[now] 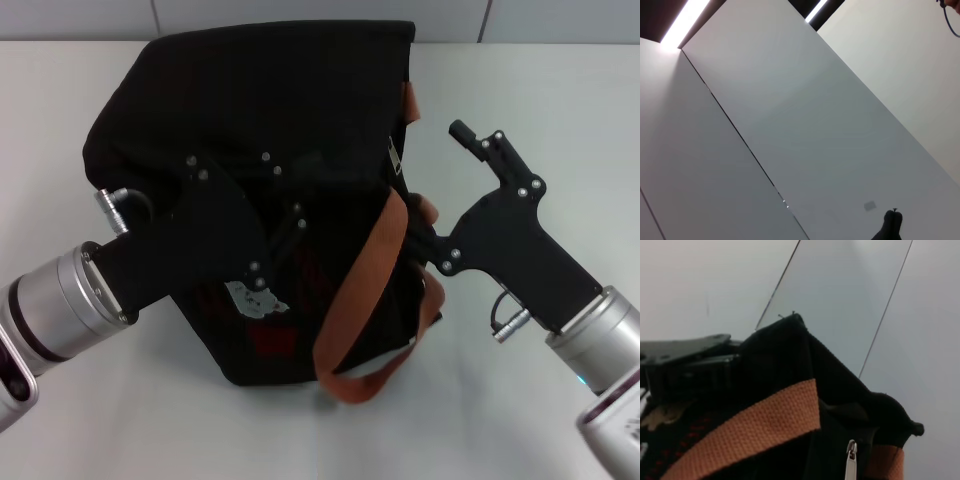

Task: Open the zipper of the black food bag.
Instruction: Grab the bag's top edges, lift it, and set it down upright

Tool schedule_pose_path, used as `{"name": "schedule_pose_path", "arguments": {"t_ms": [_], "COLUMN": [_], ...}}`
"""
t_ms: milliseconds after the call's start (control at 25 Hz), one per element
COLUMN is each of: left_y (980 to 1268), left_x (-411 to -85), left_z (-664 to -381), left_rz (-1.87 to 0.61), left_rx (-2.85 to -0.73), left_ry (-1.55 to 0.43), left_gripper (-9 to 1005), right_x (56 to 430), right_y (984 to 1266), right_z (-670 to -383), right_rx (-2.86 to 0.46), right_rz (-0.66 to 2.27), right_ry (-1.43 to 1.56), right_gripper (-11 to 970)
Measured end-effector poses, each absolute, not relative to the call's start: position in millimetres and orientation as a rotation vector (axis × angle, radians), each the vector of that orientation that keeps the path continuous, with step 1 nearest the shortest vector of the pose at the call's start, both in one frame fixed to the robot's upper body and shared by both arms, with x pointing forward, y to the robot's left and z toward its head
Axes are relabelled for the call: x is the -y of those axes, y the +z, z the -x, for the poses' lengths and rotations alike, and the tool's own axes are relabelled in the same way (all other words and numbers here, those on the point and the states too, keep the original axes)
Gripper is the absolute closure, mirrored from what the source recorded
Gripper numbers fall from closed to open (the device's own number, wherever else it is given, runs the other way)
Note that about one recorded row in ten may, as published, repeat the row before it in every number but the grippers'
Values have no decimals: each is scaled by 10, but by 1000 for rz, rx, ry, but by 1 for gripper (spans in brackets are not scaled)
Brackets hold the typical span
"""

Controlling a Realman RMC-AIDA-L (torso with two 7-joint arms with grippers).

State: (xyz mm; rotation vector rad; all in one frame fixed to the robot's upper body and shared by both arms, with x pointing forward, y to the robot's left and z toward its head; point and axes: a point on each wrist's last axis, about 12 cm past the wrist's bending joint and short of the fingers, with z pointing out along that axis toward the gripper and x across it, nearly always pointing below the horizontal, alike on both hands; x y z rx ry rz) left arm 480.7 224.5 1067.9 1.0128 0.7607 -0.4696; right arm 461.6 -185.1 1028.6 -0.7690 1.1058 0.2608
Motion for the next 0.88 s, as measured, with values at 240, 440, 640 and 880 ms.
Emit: {"name": "schedule_pose_path", "arguments": {"t_ms": [240,440,640,880], "left_y": [10669,10666,10662,10665], "left_x": [-2255,-2255,-2257,-2254], "left_z": [-4789,-4779,-4773,-4778], "left_rz": [-1011,-1013,-1014,-1015], "left_rx": [-764,-763,-764,-762], "left_ry": [-469,-474,-475,-474], "left_gripper": [885,885,885,885], "right_x": [1807,1816,1817,1798], "right_y": [10321,10352,10389,10387], "right_z": [-4610,-4615,-4595,-4601], "right_rx": [-1080,-1063,-1035,-1025], "right_rz": [747,724,705,730], "right_ry": [179,158,163,159], "right_gripper": [120,120,120,120]}}
